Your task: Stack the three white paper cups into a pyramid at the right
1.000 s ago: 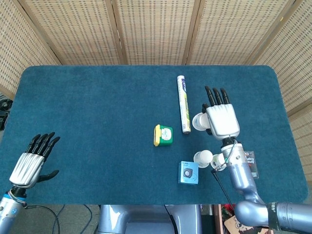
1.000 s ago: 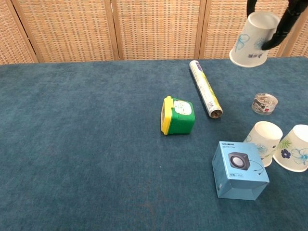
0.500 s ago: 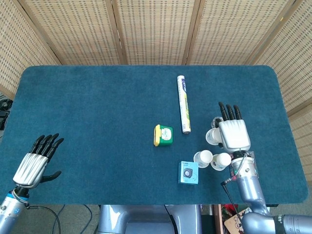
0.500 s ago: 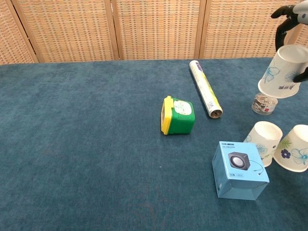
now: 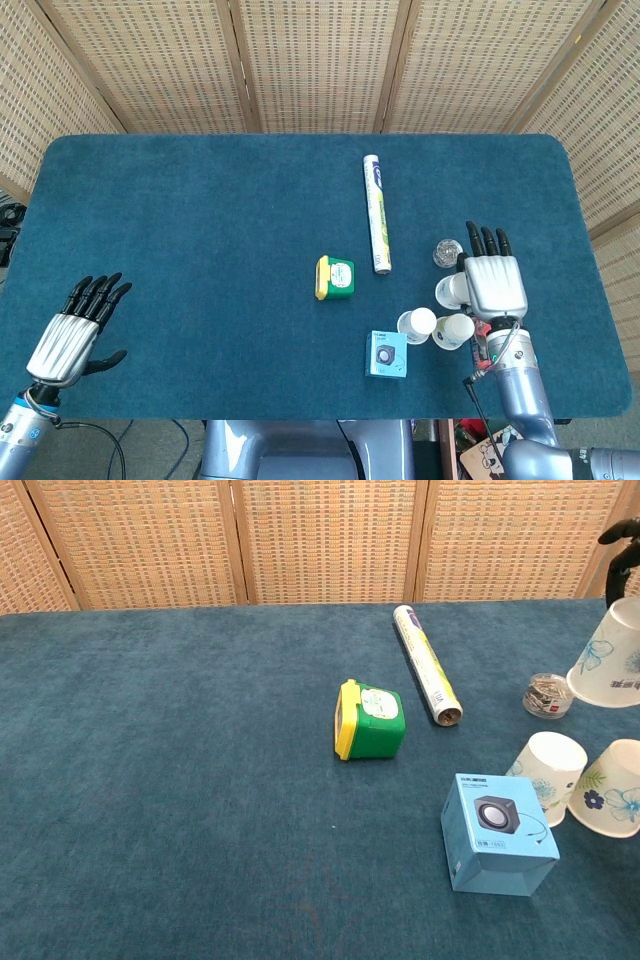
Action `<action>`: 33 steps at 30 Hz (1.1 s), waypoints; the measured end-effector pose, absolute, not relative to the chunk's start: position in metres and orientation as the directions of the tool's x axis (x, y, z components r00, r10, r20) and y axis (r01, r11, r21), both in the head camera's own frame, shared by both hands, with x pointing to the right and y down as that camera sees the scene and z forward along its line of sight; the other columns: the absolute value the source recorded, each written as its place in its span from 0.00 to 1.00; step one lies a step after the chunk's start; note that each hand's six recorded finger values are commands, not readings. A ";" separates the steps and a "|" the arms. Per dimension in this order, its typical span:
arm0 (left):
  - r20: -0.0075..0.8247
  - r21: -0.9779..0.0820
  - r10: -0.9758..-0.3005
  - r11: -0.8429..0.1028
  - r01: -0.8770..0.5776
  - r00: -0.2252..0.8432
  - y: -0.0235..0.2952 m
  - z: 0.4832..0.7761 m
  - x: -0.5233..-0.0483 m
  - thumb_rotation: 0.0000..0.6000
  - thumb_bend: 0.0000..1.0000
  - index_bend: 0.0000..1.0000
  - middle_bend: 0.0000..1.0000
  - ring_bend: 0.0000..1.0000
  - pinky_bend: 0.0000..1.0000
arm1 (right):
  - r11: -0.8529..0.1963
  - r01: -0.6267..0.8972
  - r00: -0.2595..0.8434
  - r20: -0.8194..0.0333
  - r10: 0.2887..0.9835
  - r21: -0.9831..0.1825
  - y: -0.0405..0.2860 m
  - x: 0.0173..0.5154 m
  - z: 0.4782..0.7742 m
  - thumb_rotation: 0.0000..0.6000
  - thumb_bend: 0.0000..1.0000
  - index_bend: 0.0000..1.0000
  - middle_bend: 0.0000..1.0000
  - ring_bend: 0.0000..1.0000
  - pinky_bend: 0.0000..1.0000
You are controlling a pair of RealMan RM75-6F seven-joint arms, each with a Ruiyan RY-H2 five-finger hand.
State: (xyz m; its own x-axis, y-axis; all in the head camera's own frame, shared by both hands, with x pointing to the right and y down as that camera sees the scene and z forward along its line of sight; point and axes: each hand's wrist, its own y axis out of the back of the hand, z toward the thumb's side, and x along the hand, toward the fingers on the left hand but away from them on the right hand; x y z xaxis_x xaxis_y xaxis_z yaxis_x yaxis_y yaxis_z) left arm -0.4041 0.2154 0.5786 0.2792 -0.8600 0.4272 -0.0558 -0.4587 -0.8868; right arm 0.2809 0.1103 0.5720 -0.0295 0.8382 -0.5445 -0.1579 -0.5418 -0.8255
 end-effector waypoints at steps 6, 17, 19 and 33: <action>0.420 -0.890 -0.862 -0.453 -0.059 0.284 0.216 0.576 -0.404 1.00 0.19 0.00 0.00 0.00 0.00 | -0.579 -0.170 -0.071 -0.576 0.815 -0.798 0.121 0.285 0.573 1.00 0.14 0.51 0.03 0.00 0.00; 0.428 -0.886 -0.859 -0.460 -0.056 0.282 0.216 0.578 -0.404 1.00 0.19 0.00 0.00 0.00 0.00 | -0.620 -0.147 -0.092 -0.613 0.785 -0.771 0.134 0.286 0.573 1.00 0.14 0.51 0.03 0.00 0.00; 0.428 -0.886 -0.858 -0.460 -0.055 0.284 0.216 0.578 -0.403 1.00 0.19 0.00 0.00 0.00 0.00 | -0.627 -0.133 -0.088 -0.621 0.779 -0.768 0.136 0.284 0.574 1.00 0.14 0.51 0.03 0.00 0.00; 0.416 -0.891 -0.865 -0.449 -0.064 0.283 0.216 0.574 -0.405 1.00 0.19 0.00 0.00 0.00 0.00 | -0.654 -0.060 -0.070 -0.650 0.756 -0.754 0.142 0.272 0.587 1.00 0.14 0.51 0.03 0.00 0.00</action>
